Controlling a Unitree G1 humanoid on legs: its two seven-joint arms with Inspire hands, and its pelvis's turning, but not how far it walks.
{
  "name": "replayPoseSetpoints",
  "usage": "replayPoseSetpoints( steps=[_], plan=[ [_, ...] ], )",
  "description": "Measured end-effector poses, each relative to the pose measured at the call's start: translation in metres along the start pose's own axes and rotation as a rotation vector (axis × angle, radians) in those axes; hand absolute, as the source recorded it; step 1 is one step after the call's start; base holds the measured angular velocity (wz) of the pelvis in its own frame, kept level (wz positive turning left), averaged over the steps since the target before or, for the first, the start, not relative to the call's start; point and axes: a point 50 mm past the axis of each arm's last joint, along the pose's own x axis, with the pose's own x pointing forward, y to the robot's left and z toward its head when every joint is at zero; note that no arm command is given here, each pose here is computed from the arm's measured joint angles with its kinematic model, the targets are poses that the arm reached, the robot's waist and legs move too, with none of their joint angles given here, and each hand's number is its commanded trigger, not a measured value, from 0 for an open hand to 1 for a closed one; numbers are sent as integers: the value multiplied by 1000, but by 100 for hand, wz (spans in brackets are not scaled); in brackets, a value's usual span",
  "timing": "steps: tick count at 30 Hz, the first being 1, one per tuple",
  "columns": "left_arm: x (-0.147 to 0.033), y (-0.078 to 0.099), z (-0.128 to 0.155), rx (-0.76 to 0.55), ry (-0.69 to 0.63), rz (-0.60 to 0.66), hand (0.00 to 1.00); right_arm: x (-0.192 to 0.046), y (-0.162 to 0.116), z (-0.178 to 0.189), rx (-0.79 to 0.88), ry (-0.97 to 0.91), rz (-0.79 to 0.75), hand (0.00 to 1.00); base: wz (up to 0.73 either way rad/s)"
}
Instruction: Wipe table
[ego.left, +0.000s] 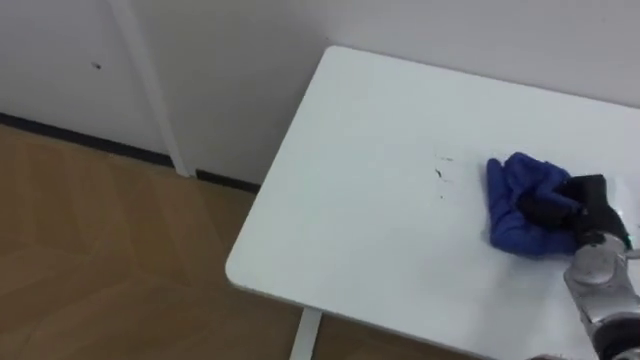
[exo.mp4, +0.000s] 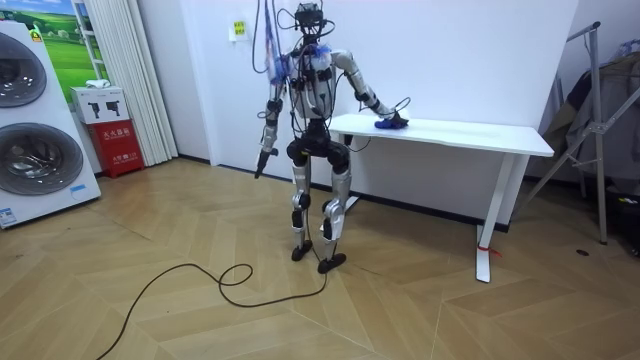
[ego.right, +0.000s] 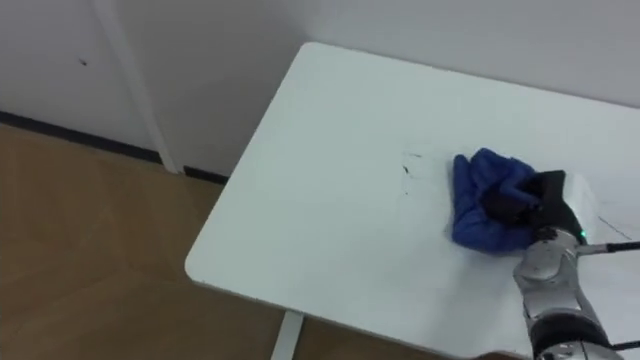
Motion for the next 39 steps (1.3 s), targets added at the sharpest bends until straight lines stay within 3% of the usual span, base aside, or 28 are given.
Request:
replayPoseSetpoints(
  steps=[4, 8, 11, 14, 18, 22, 27, 31, 34, 39],
  plan=[
    [0, -6, 9, 40, -31, -11, 0, 8, 0, 23, -51, -15, -5, 100, -44],
    [0, -14, 16, 69, -42, -30, 0, 14, 17, 97, -245, -184, 40, 100, -58],
    [-1, -22, 11, 81, -16, -58, 0, 4, 37, 155, -314, -365, 98, 100, -14],
    [-2, -25, 6, 62, 6, -81, 0, -3, 43, 178, -344, -458, 120, 100, 26],
    [-6, -22, -18, 70, 65, -78, 0, -1, 44, 170, -334, -422, 145, 100, 52],
    [-9, -19, -32, 77, 100, -77, 0, 7, 35, 116, -252, -293, 161, 100, 33],
    [-6, -13, -22, 43, 53, -60, 0, -8, 33, 23, -53, -87, 108, 100, 0],
    [-2, -4, -5, 73, -23, -24, 0, -20, 20, -26, 22, 74, 23, 100, -24],
    [2, 5, 23, 67, -116, 14, 0, -20, 30, -15, 17, 81, 16, 100, -45],
    [5, 14, 89, 47, -267, 48, 0, -10, 54, 69, -120, -106, 118, 100, -45]
  ],
)
